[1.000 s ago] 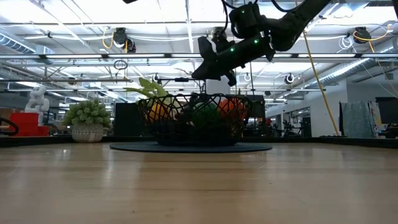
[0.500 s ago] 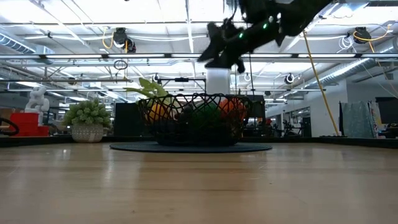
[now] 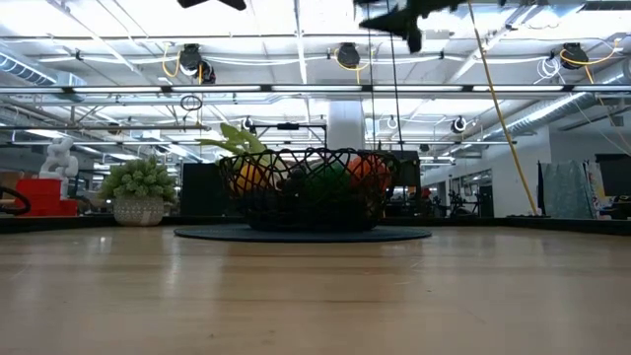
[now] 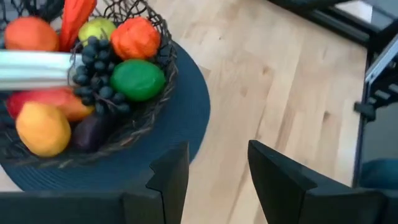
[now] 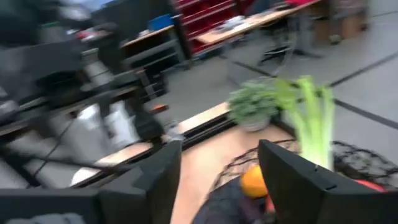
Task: Build produce basket
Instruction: Return to Home Position
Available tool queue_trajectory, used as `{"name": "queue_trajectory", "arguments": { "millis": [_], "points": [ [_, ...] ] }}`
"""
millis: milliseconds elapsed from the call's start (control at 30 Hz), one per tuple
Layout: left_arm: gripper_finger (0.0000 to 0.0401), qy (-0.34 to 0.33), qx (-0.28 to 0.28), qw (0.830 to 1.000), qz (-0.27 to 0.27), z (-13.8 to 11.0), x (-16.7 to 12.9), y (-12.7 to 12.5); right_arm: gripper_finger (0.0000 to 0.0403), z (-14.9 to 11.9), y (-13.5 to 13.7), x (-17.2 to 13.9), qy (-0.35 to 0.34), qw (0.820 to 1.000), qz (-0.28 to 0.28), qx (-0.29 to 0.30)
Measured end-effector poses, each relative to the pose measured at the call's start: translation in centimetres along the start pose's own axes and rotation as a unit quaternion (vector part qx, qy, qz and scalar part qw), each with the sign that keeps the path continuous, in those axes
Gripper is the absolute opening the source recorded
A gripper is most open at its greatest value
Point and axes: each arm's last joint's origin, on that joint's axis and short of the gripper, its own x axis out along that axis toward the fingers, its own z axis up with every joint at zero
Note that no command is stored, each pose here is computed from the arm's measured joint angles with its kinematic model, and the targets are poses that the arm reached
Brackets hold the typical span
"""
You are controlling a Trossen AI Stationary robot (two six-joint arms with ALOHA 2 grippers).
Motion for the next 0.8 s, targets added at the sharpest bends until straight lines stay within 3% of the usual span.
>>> {"name": "queue_trajectory", "arguments": {
  "millis": [267,400,500,567,700,800],
  "points": [
    [0.0166,-0.001,0.123,0.992,0.007,0.1,0.0,0.2,0.0085,0.6,4.1,-4.0,-0.015,0.993,0.083,-0.077],
    [0.0166,-0.011,0.104,0.994,0.020,0.2,0.0,0.3,0.0015,1.0,5.3,-6.3,-0.027,0.985,0.116,-0.121],
    [0.0155,-0.013,0.077,0.997,0.001,0.3,0.0,0.1,0.0010,1.2,5.8,-8.1,-0.030,0.981,0.133,-0.136],
    [0.0124,-0.013,0.091,0.996,-0.014,0.3,0.0,-0.2,0.0012,1.3,5.9,-9.2,-0.030,0.981,0.137,-0.134],
    [0.0026,-0.010,0.110,0.994,-0.026,-0.1,-0.1,-0.9,0.0002,1.0,6.0,-10.8,-0.017,0.979,0.140,-0.144],
    [0.0011,-0.019,0.108,0.993,-0.034,-0.3,-0.3,-1.6,0.0003,0.8,5.9,-11.6,-0.003,0.977,0.143,-0.159]
  ]
}}
